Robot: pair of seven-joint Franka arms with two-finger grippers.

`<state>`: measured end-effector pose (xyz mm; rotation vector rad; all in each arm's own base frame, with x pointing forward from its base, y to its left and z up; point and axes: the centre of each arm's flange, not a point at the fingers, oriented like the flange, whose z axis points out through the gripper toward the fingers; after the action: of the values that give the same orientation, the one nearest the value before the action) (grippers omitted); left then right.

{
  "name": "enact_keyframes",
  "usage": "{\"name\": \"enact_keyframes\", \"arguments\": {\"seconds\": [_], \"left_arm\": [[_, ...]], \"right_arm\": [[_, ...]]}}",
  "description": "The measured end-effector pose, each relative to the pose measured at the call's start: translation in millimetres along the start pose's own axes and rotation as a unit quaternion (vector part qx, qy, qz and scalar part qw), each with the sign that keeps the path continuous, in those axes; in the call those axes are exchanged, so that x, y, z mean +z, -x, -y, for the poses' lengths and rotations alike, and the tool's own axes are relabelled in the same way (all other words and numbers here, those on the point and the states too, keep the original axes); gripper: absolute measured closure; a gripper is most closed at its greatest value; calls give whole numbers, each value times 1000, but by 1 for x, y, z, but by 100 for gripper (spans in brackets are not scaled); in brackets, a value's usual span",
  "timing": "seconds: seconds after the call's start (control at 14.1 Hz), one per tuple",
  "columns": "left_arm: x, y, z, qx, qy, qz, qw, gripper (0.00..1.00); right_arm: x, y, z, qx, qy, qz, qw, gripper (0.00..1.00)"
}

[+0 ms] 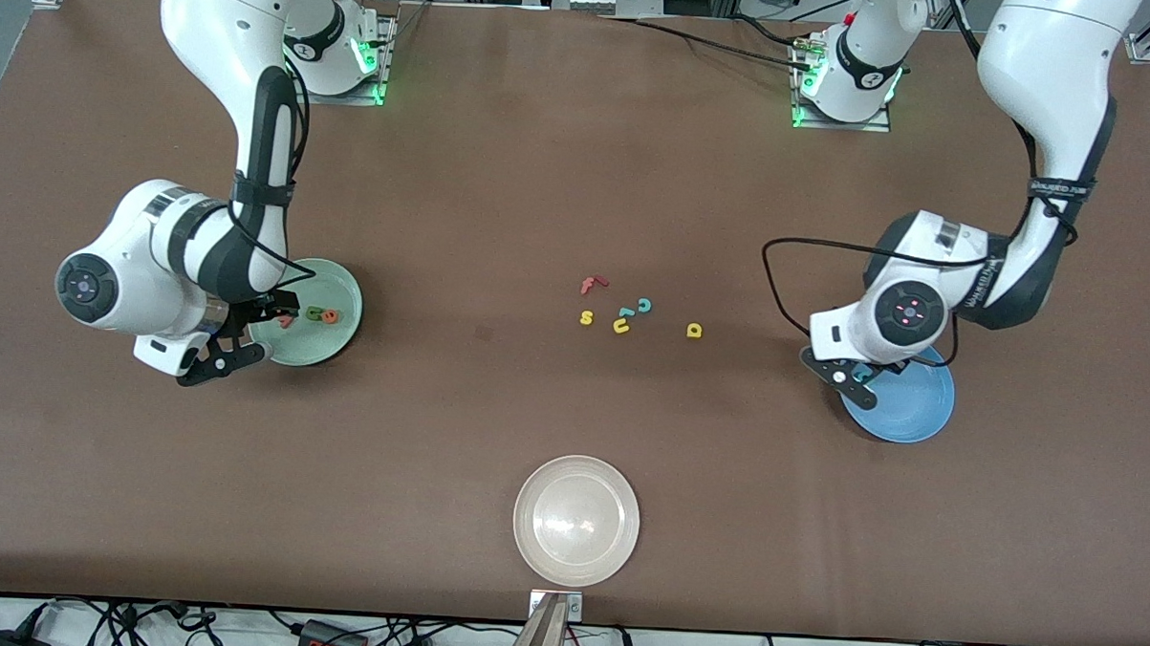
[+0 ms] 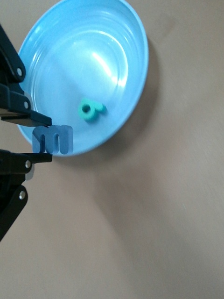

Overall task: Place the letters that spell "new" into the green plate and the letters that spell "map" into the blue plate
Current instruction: 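Carry the w and m to the green and blue plates with both grippers, then raise the right gripper to rest while the left gripper moves to the d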

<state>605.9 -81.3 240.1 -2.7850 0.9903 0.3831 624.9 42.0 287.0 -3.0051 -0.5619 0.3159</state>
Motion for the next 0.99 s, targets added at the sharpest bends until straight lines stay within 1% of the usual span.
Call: {"name": "enact_keyframes", "arguments": {"seconds": [0.14,0.35,0.5,0.64,0.78,0.92,0.99], "left_arm": [[12,14,36,9,0,-22,1000,73],[41,32,76,23,8,-45,999,73],[49,32,80,29,11,-50,998,73],[47,29,77,37,10,-52,998,73],[45,26,74,47,9,-54,997,73],[42,25,73,55,8,-55,997,71],[38,24,73,58,7,-55,997,64]], "right_arm": [[-3,-4,5,9,-15,-12,1000,0],[-3,-5,6,17,-22,-17,999,0],[-3,-6,9,52,-25,-16,998,0],[0,-11,21,88,-27,-7,996,0],[-4,-20,33,111,-12,4,994,0],[-23,-24,44,136,3,2,991,0],[-37,-23,51,146,4,-5,989,0]]}}
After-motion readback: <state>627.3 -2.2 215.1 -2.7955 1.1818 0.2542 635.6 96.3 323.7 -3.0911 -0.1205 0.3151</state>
